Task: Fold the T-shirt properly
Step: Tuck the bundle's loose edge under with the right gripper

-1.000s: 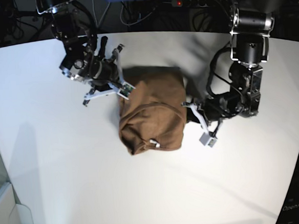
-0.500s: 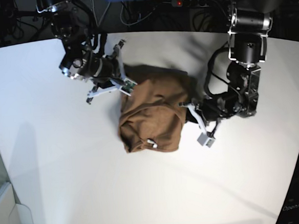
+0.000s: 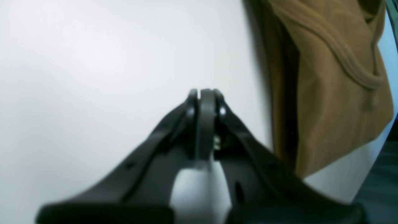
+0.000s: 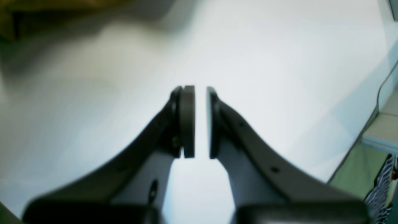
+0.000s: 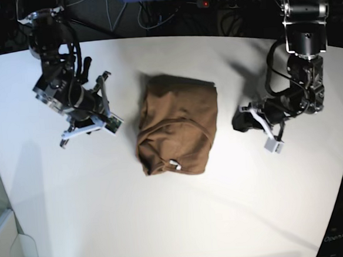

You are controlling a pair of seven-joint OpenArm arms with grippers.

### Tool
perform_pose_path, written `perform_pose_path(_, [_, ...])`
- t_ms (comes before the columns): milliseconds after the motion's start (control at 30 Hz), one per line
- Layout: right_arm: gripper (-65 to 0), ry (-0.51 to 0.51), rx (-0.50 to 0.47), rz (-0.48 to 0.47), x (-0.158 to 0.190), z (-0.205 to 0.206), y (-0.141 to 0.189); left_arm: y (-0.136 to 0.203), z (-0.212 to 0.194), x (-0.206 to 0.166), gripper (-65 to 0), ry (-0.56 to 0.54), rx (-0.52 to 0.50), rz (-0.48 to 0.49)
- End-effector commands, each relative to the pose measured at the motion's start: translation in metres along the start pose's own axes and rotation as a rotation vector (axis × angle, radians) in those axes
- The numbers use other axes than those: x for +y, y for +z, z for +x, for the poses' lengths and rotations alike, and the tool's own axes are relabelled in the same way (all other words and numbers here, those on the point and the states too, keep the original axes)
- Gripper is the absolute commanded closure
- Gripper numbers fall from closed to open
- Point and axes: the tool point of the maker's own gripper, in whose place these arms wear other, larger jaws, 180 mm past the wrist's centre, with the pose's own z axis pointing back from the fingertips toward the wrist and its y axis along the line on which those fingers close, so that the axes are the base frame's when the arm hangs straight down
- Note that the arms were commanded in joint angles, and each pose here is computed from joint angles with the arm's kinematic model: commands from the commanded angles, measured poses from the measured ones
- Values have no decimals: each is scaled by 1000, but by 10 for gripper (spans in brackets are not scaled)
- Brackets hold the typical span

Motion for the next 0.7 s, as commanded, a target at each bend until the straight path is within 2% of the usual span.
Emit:
perform_pose_path(0, [-55, 0, -53, -40, -14, 18, 3, 5, -39, 14, -20, -14, 155, 62])
perform_pose_path(167, [-55, 60, -130, -44, -18, 56, 1, 9, -52, 5, -20, -36, 161, 54])
perform_pose_path(400, [-55, 134, -145, -71, -31, 87, 1, 13, -67, -2, -20, -46, 180, 48])
perform_pose_path(667, [-55, 149, -156, 2, -16, 100, -24, 13, -80, -3, -20, -31, 197, 45])
